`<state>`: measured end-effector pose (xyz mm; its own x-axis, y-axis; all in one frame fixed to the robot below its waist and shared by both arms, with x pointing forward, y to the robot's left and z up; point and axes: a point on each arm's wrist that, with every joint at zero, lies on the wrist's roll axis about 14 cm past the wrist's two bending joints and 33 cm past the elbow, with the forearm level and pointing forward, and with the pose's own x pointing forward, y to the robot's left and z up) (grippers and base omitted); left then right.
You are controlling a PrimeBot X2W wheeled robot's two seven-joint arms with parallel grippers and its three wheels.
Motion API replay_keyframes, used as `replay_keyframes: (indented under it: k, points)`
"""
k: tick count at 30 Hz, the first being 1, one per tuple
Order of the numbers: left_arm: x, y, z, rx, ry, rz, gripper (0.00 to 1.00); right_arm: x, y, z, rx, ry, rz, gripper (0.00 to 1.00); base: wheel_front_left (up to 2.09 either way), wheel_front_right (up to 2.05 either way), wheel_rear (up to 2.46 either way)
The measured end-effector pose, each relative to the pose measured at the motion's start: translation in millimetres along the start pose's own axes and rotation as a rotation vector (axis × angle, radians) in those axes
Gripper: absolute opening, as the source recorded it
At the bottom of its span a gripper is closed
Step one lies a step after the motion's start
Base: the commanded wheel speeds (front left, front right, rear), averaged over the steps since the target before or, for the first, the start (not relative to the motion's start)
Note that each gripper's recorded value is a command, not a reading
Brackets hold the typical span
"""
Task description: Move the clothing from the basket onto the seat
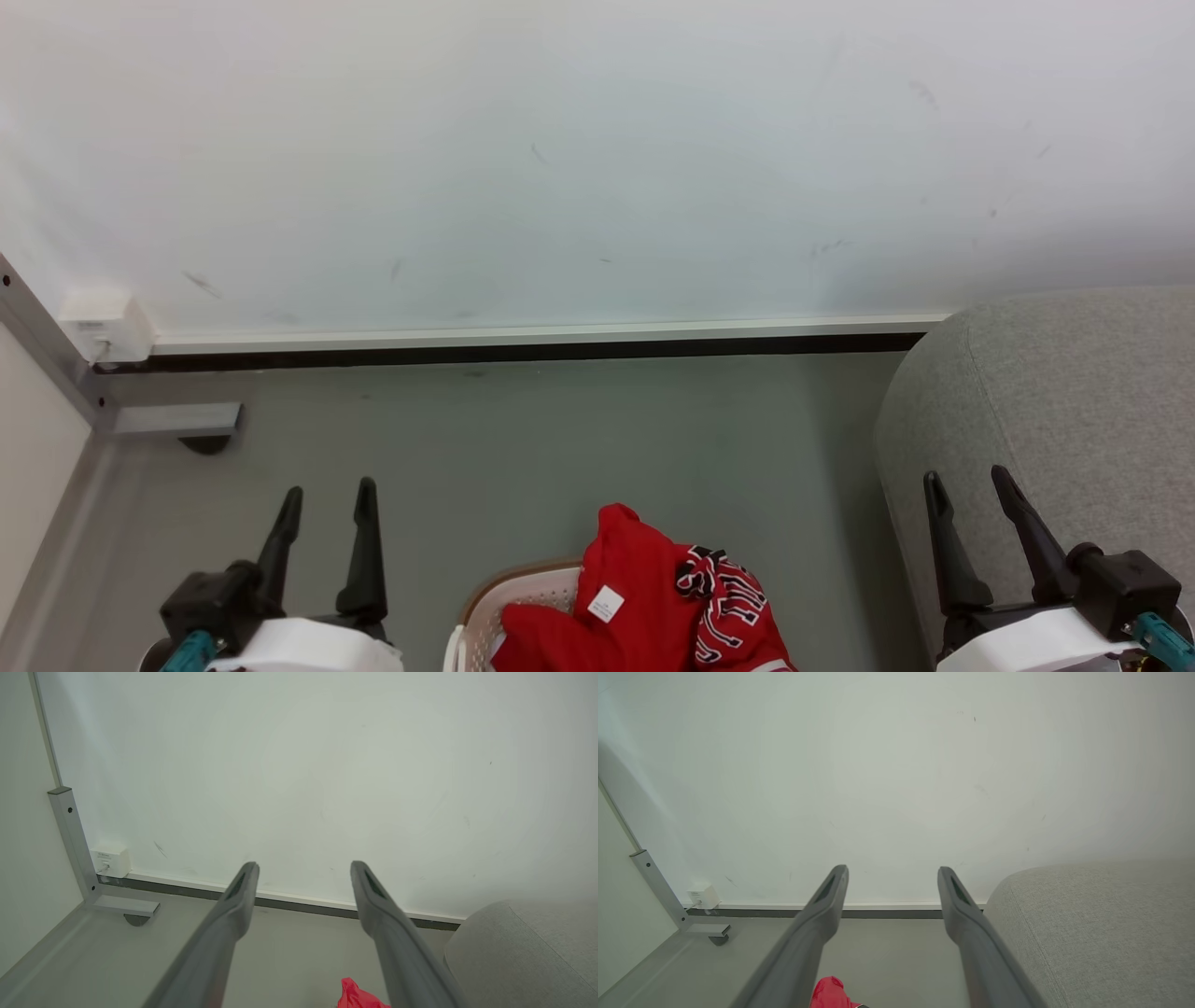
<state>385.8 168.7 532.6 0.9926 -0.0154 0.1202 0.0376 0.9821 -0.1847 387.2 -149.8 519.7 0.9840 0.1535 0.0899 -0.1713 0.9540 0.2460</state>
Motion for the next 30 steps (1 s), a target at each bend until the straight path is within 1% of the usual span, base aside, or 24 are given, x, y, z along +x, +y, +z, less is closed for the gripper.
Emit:
replay_keyframes:
  k: [30]
  points:
    - [1.1,-10.8,8.4,0.199,-0.065,-0.053,1.0,2.7,15.6,4.8,-0.174,-0.038,0.068,1.0,0.0,0.0,0.0]
